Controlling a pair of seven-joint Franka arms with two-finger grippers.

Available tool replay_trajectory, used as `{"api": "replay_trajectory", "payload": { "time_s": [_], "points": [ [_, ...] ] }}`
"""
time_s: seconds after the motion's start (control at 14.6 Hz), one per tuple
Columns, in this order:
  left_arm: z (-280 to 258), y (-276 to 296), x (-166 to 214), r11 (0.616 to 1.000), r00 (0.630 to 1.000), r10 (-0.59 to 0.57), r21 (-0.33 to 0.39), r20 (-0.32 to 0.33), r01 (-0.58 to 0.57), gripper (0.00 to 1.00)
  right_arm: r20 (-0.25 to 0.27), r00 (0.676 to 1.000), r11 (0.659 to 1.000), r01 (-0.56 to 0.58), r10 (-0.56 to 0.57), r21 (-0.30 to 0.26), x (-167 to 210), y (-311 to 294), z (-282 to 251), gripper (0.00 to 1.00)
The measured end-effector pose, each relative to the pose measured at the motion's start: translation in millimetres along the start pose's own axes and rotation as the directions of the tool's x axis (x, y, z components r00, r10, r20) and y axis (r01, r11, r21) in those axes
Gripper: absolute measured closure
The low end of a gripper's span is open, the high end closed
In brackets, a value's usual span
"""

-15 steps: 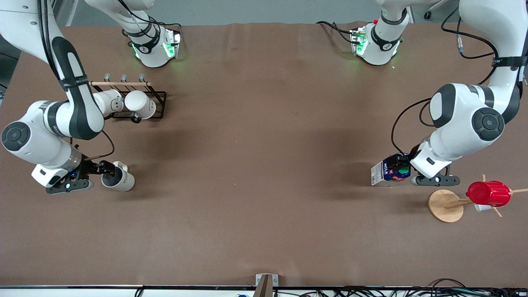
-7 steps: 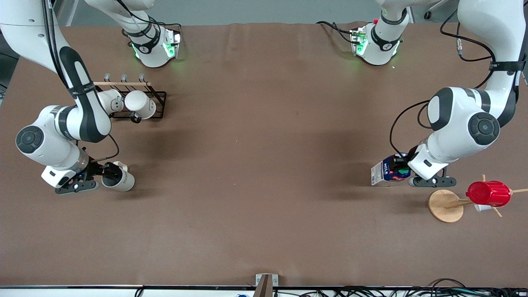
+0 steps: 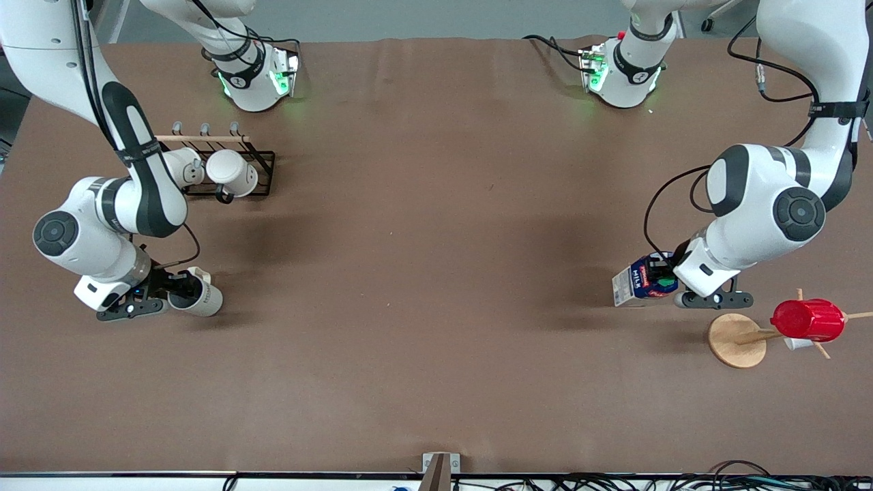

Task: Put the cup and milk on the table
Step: 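Grasp the white mug with the right gripper while the left gripper grasps the carton, then carry the mug and the milk carton toward each other at table center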

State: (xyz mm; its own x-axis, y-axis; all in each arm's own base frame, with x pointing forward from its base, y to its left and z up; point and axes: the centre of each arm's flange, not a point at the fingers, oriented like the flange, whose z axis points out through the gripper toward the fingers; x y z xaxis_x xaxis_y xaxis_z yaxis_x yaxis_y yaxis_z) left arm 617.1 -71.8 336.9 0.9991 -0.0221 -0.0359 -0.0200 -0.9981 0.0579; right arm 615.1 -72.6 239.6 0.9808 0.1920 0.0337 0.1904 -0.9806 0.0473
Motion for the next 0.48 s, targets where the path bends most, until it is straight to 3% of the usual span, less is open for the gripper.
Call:
{"api": "replay_trajectory", "payload": {
  "time_s": [0.07, 0.27, 0.48],
  "points": [
    [-0.1, -0.1, -0.5, 1.000, 1.000, 0.000, 0.001, 0.008, 0.000, 0.58, 0.000, 1.000, 1.000, -0.003, 0.003, 0.000, -0.1, 0.0, 0.1, 0.66],
    [-3.3, 0.0, -0.5, 1.000, 1.000, 0.000, 0.002, 0.019, 0.000, 0.61, 0.000, 1.000, 1.000, -0.026, 0.026, 0.000, 0.4, -0.2, -0.4, 0.95],
    [-13.0, 2.3, 0.0, 1.000, 1.000, 0.002, 0.003, 0.016, -0.002, 0.62, 0.038, 0.999, 1.000, -0.021, 0.020, 0.012, 9.1, -3.3, -16.9, 0.96]
  ]
}}
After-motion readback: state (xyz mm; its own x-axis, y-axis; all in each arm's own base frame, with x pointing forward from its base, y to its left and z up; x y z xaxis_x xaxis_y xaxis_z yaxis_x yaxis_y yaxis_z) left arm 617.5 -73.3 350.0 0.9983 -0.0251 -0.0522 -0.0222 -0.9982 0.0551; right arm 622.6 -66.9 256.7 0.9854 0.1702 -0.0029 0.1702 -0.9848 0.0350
